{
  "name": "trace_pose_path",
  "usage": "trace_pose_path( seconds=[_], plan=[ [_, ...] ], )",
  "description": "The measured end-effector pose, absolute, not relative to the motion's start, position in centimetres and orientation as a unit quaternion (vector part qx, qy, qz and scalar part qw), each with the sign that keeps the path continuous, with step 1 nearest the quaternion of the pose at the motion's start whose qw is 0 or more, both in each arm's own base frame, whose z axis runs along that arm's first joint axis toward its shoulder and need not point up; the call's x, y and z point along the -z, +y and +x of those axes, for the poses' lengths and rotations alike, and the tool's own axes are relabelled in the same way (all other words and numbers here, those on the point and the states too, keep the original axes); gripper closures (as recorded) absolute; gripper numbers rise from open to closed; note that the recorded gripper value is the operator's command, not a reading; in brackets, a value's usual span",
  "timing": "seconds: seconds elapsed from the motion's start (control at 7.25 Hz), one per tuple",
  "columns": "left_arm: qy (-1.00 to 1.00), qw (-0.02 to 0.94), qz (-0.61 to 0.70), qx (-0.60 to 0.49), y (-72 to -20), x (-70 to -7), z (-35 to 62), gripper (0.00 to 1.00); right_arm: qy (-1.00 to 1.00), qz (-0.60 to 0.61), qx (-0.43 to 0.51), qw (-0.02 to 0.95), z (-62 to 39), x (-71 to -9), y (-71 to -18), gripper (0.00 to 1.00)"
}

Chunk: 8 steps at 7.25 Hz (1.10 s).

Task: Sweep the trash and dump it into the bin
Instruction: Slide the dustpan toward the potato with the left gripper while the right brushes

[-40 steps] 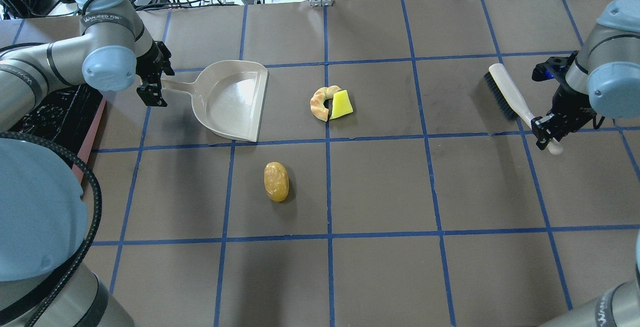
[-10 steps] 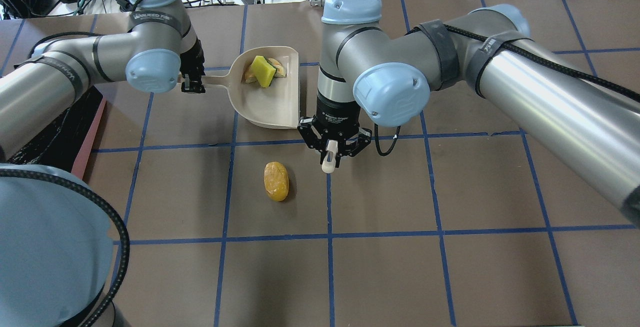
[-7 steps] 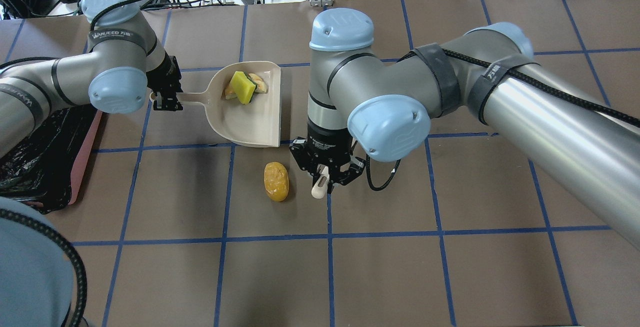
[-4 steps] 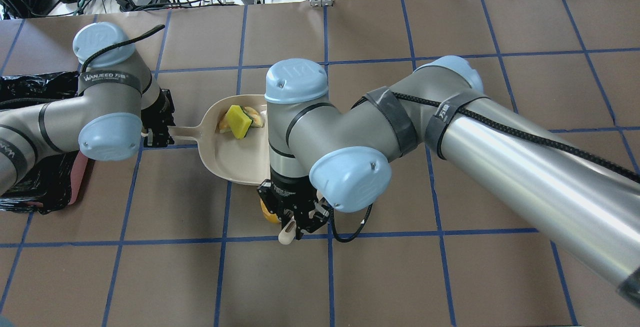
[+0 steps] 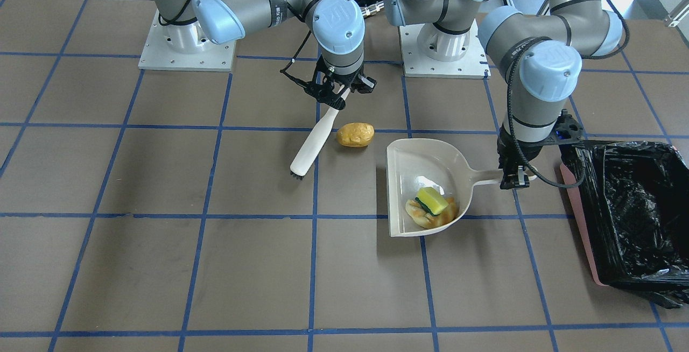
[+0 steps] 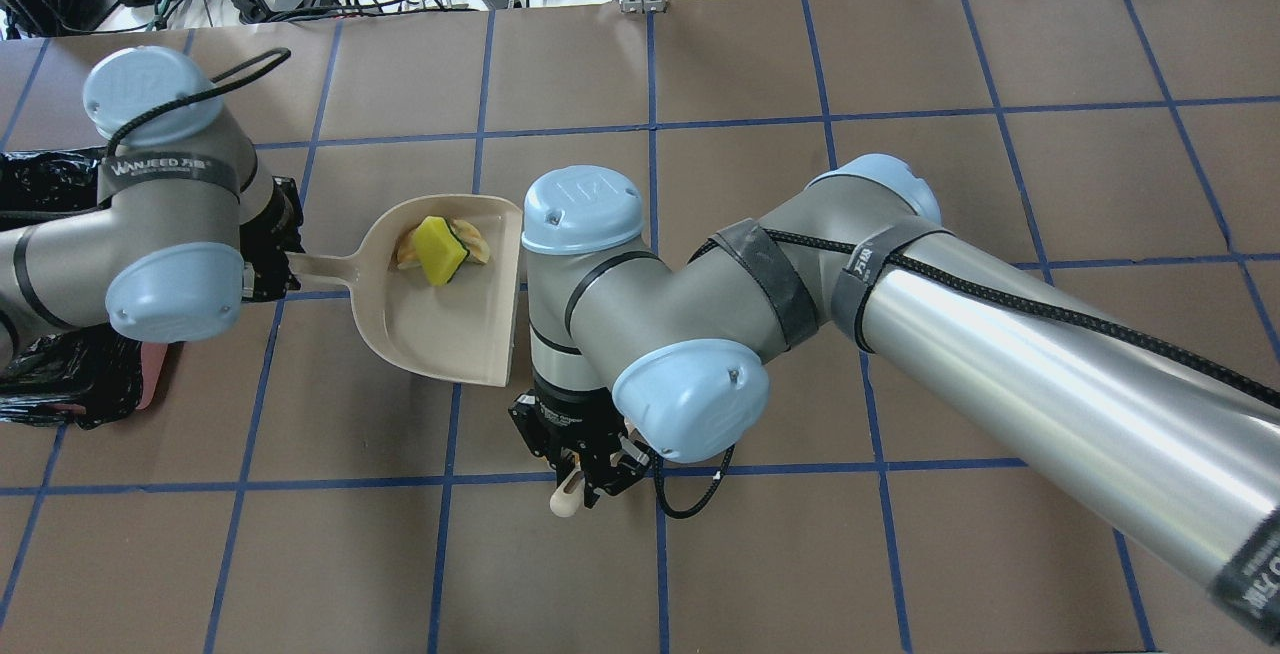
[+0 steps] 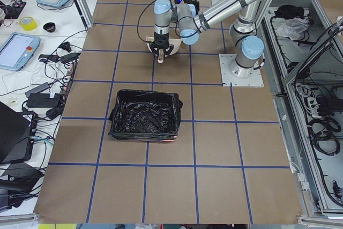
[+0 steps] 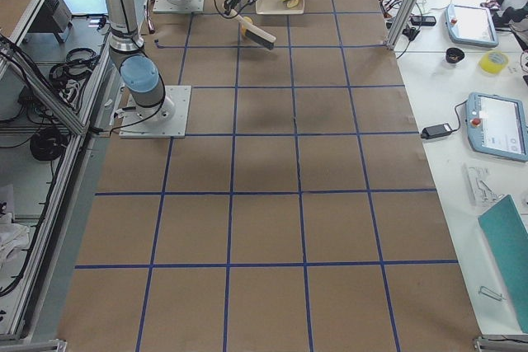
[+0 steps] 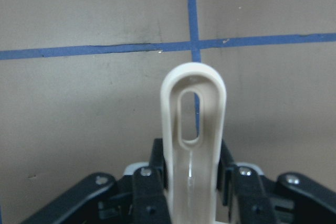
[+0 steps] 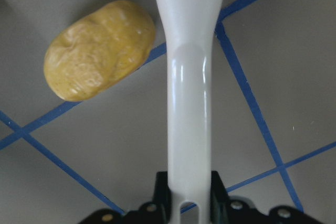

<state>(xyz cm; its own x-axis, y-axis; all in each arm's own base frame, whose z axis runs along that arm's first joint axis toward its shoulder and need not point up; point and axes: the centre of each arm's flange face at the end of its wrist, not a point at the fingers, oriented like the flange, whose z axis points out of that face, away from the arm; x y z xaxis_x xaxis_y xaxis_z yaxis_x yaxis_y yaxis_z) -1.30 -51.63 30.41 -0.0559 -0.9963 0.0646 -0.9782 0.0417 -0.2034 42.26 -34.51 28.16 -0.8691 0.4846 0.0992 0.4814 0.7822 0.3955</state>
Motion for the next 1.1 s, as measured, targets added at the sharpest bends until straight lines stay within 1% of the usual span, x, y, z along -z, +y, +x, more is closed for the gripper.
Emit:
trace_pose_path(
  seconds=[0.28,0.83,1.1],
  plan=[
    [0.723,0.063,-0.684,0.072,-51.4,-31.7,0.0,1.0,0.946,0.247,-0.208,0.004,42.9,-28.2,-33.8,1.0],
    [0.773,0.093,-0.627,0.014,-46.8,-27.4,0.5,1.0,0.949,0.228,-0.215,0.003,44.2,-28.0,-31.9,1.0],
    [0.789,0.091,-0.608,0.015,-46.1,-25.8,0.6,1.0,0.95,0.227,-0.215,0.004,44.4,-27.9,-31.8,1.0]
  ],
)
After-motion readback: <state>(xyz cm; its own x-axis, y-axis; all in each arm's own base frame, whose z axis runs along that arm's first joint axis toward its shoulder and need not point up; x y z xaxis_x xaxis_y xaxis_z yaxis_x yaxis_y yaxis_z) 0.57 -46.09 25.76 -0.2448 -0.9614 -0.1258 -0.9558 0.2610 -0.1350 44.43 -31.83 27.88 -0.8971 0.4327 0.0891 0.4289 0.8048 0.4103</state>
